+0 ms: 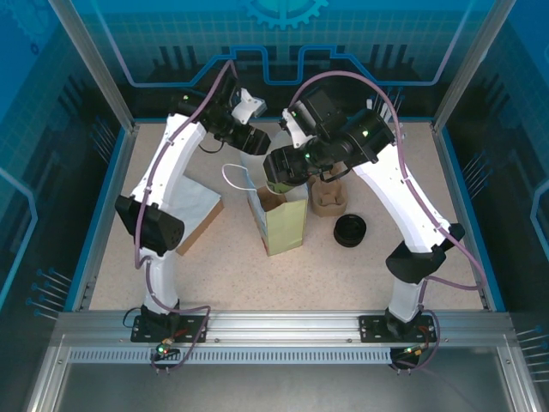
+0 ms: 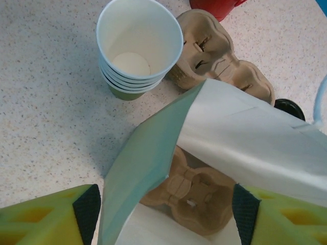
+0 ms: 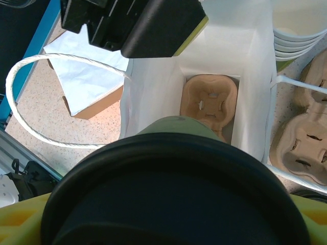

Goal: Pack the takeout coffee

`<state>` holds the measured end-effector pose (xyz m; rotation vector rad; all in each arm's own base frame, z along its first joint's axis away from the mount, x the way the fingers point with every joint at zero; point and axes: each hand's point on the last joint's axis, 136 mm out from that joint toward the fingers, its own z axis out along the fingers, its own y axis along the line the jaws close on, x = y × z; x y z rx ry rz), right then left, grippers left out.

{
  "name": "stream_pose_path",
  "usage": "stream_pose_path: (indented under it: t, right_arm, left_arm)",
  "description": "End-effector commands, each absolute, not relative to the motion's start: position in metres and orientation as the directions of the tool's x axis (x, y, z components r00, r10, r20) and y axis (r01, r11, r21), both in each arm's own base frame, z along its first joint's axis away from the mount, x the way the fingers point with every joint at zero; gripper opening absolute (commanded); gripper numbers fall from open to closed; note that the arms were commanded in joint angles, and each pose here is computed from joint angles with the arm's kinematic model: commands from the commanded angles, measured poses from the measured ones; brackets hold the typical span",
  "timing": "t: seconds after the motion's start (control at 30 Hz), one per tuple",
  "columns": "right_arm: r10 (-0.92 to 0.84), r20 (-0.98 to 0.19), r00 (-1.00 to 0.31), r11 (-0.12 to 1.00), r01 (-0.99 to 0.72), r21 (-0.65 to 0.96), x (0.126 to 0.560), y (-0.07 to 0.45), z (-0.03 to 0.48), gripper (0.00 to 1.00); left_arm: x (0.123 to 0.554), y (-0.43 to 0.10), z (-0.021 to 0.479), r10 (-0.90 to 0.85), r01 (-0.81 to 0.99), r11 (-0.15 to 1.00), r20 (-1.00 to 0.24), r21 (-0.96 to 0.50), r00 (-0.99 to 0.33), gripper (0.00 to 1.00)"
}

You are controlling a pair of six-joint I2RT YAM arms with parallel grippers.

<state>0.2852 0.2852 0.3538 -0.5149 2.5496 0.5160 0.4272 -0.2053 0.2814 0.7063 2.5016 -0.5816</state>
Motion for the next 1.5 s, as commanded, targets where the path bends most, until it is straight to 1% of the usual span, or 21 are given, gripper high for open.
stream_pose_path:
  t: [0.0, 0.03, 0.27, 0.37, 0.53, 0.67, 0.9, 1.13, 1.2, 1.37, 1.47]
  right_arm:
    - [-0.245, -0.55, -0.798, 0.843, -0.456, 0.286, 0.277, 0.287, 0.367, 0.82]
    - [-0.245, -0.549, -0.799, 0.843, -0.456, 0.286, 0.277, 0.287, 0.367, 0.82]
    - [-0.253, -0.539, -0.804, 0.851, -0.449, 0.271, 0.277, 0.285, 0.362, 0.82]
    - [-0.255, -0.538, -0.804, 0.852, -0.449, 0.268, 0.277, 0.284, 0.362, 0.82]
    - [-0.263, -0.532, -0.805, 0.859, -0.446, 0.251, 0.277, 0.281, 0.36, 0.82]
    - [-0.277, -0.503, -0.819, 0.866, -0.44, 0.24, 0.275, 0.279, 0.351, 0.82]
    - [-0.306, -0.437, -0.846, 0.88, -0.426, 0.209, 0.272, 0.275, 0.332, 0.82]
    - [-0.351, -0.373, -0.859, 0.877, -0.441, 0.19, 0.267, 0.276, 0.309, 0.82]
    - [-0.359, -0.359, -0.861, 0.878, -0.443, 0.184, 0.267, 0.277, 0.304, 0.82]
    - [-0.374, -0.336, -0.864, 0.872, -0.451, 0.19, 0.265, 0.283, 0.297, 0.82]
    - [-0.381, -0.325, -0.865, 0.87, -0.455, 0.19, 0.264, 0.286, 0.293, 0.82]
  left_arm:
    - [0.424, -0.21, 0.279, 0.41, 0.599, 0.761, -0.532, -0.248, -0.741, 0.63]
    - [0.425, -0.211, 0.277, 0.411, 0.599, 0.762, -0.529, -0.246, -0.742, 0.6]
    - [0.421, -0.217, 0.277, 0.438, 0.615, 0.757, -0.527, -0.221, -0.728, 0.26]
    - [0.415, -0.22, 0.283, 0.44, 0.62, 0.753, -0.531, -0.221, -0.724, 0.18]
    - [0.401, -0.224, 0.292, 0.429, 0.616, 0.75, -0.533, -0.239, -0.729, 0.11]
    - [0.389, -0.227, 0.294, 0.394, 0.59, 0.755, -0.52, -0.288, -0.758, 0.09]
    - [0.379, -0.226, 0.295, 0.332, 0.542, 0.772, -0.517, -0.332, -0.789, 0.08]
    - [0.375, -0.226, 0.288, 0.33, 0.536, 0.77, -0.503, -0.347, -0.799, 0.09]
    - [0.375, -0.226, 0.286, 0.331, 0.538, 0.769, -0.504, -0.345, -0.797, 0.12]
    - [0.379, -0.22, 0.275, 0.341, 0.525, 0.794, -0.492, -0.305, -0.801, 0.26]
    - [0.381, -0.215, 0.27, 0.343, 0.517, 0.807, -0.486, -0.285, -0.804, 0.33]
